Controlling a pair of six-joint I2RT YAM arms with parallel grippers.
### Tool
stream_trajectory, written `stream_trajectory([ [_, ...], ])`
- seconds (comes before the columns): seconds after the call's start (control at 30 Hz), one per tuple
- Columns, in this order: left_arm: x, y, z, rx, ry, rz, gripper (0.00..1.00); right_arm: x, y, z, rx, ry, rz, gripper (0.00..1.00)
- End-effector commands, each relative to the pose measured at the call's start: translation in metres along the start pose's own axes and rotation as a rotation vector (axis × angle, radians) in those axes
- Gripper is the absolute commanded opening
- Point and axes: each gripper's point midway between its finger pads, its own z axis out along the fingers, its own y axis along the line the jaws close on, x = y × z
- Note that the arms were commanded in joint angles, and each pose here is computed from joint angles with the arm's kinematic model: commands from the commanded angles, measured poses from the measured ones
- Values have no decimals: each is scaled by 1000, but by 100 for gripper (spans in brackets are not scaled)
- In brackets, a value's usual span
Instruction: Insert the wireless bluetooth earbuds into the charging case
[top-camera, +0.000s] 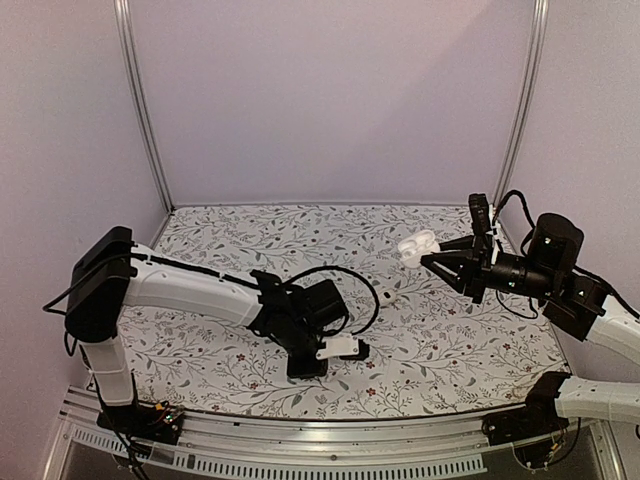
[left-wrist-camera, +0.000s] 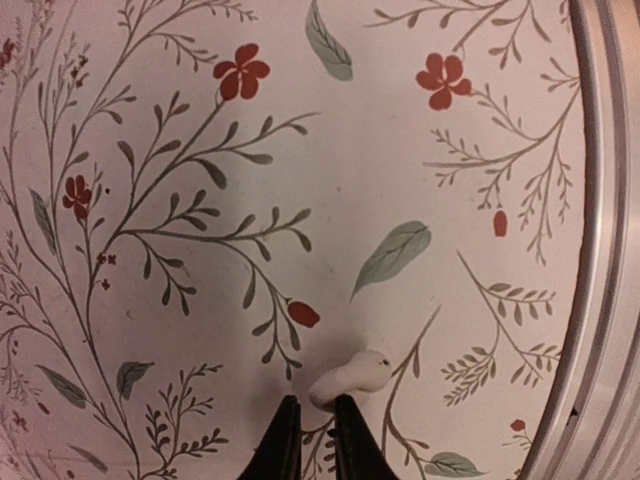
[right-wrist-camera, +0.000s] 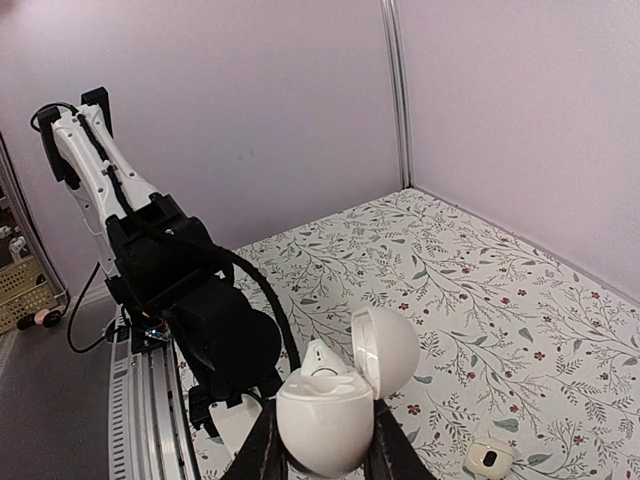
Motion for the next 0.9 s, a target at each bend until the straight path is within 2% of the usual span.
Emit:
stream_trajectory([
  [0.0,0,2,-12,19,-19,-59,15,1,0,0,-7,-7,4,0],
  [0.37,-10,22,-19,-34,-81,-82,18,2,1,0,-12,-4,8,0],
  [0.87,-31,11,-4,31,-115,11,21,1,0,-1,-5,-9,5,0],
])
